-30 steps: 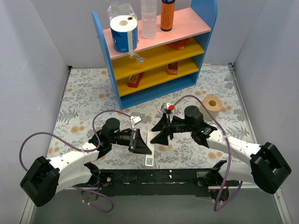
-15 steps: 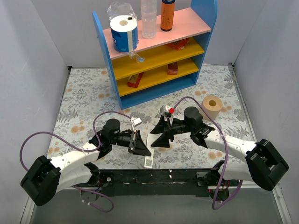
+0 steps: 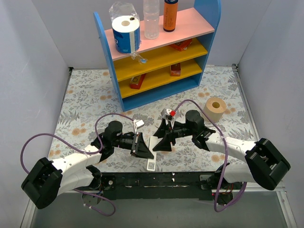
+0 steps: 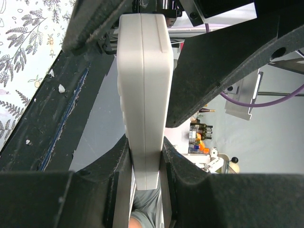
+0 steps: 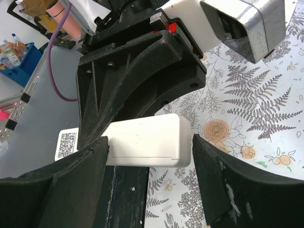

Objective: Unload the batteries from the remote control

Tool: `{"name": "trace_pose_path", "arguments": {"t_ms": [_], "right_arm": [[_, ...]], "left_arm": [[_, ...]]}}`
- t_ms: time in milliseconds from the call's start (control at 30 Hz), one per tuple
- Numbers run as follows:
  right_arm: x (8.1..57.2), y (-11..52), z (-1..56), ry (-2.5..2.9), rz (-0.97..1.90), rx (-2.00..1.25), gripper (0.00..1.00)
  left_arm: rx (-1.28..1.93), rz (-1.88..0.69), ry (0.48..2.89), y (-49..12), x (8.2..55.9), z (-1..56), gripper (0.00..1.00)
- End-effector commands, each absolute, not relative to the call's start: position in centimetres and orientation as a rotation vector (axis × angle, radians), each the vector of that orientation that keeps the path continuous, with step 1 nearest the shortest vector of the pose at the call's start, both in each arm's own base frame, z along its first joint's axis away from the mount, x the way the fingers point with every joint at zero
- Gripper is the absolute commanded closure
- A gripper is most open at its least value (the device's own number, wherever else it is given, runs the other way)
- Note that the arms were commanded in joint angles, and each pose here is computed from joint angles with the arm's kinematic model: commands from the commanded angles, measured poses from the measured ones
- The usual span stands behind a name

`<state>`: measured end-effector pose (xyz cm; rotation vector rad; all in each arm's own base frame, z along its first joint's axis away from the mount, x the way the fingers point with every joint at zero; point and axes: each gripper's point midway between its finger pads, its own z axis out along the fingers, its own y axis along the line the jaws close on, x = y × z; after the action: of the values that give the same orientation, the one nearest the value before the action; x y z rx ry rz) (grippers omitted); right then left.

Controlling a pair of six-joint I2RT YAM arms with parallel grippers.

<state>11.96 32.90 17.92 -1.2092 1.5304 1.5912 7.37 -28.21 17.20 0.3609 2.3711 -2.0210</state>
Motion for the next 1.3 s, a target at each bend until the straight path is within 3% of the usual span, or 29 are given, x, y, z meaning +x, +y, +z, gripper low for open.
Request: {"name": "trace_pose_path", "arguments": {"t_ms": [0, 333, 533, 667, 767, 833, 933, 1133, 1267], "right_arm": [[12.7, 33.7, 19.0, 1.482, 1.576, -1.184, 0.25], [12.3, 33.4, 18.0, 1.492, 1.563, -1.208, 0.61], [12.5, 33.6, 18.5, 1.486, 1.567, -1.208, 0.6], [12.7, 33.8, 18.9, 1.488, 1.574, -1.197, 0.54], [13.2, 33.8, 19.0, 1.508, 1.56, -1.162, 0.41], [13.4, 33.8, 19.3, 1.512, 1.561, -1.14, 0.41], [13.8, 33.9, 19.8, 1.505, 1.563, -1.11, 0.45], [14.6, 33.9, 19.2, 1.538, 1.548, -1.073, 0.66], [15.1, 33.7, 19.5, 1.539, 1.555, -1.028, 0.67]], "left_arm": [[0.41, -2.047, 2.327, -28.2, 7.2, 17.9, 1.0], [0.422, -2.05, 2.319, -28.1, 7.1, 18.0, 1.0], [0.41, -2.043, 2.325, -28.1, 7.2, 17.9, 1.0], [0.379, -2.019, 2.338, -28.2, 7.5, 17.7, 1.0], [0.361, -1.997, 2.354, -28.2, 7.7, 17.4, 1.0], [0.353, -1.989, 2.368, -28.2, 7.8, 17.1, 1.0], [0.341, -1.984, 2.378, -28.2, 7.8, 16.8, 1.0], [0.343, -1.984, 2.372, -28.3, 7.9, 17.0, 1.0], [0.343, -1.978, 2.381, -28.2, 7.9, 16.7, 1.0]]}}
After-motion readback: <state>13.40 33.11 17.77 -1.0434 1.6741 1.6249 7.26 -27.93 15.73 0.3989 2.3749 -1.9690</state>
